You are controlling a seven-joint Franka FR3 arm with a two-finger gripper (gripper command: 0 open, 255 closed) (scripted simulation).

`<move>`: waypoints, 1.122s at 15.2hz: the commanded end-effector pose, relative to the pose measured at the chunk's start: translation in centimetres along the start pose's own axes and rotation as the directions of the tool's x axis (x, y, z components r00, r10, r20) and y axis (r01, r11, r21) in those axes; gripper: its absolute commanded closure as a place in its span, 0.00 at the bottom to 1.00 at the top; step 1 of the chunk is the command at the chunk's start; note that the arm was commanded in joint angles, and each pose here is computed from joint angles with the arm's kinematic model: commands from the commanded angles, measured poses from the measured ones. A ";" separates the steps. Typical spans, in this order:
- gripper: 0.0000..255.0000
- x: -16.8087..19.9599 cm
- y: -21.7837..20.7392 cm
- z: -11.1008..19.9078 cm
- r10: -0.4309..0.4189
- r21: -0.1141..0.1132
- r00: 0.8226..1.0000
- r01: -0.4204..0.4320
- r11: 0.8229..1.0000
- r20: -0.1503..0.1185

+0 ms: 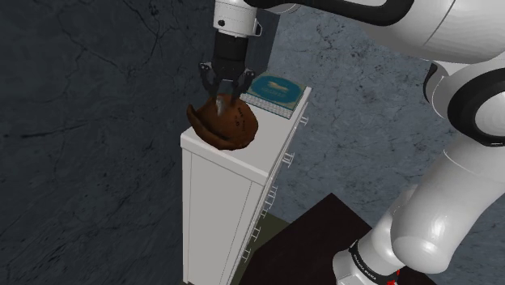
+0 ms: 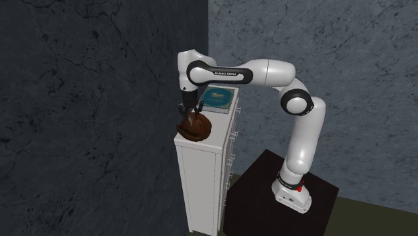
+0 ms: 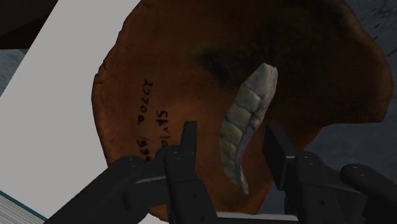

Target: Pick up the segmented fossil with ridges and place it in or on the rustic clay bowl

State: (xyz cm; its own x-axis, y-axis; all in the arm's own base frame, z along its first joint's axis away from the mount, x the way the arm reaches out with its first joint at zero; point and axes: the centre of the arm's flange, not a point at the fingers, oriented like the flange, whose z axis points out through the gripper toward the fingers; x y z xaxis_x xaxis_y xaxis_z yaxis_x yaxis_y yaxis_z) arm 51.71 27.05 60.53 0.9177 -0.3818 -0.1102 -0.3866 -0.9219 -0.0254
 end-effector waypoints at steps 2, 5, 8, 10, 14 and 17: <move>0.00 0.0 0.0 0.0 0.000 0.000 1.000 0.000 1.000 0.000; 0.00 0.0 0.0 0.0 0.000 0.000 1.000 0.000 1.000 0.000; 0.00 0.0 0.0 -4.0 0.000 0.000 1.000 0.000 1.000 0.000; 0.00 0.0 0.0 -5.0 0.000 0.000 1.000 0.000 1.000 0.000; 0.00 0.0 0.0 -5.0 0.000 0.000 1.000 0.000 1.000 0.000; 0.00 0.0 0.0 -5.0 0.000 0.000 1.000 0.000 1.000 0.000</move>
State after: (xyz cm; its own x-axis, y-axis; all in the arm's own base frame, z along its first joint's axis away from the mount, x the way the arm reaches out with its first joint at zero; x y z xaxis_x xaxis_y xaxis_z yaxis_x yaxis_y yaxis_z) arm 52.17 26.72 65.49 0.9177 -0.3818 -0.1101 -0.3866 -0.9219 -0.0255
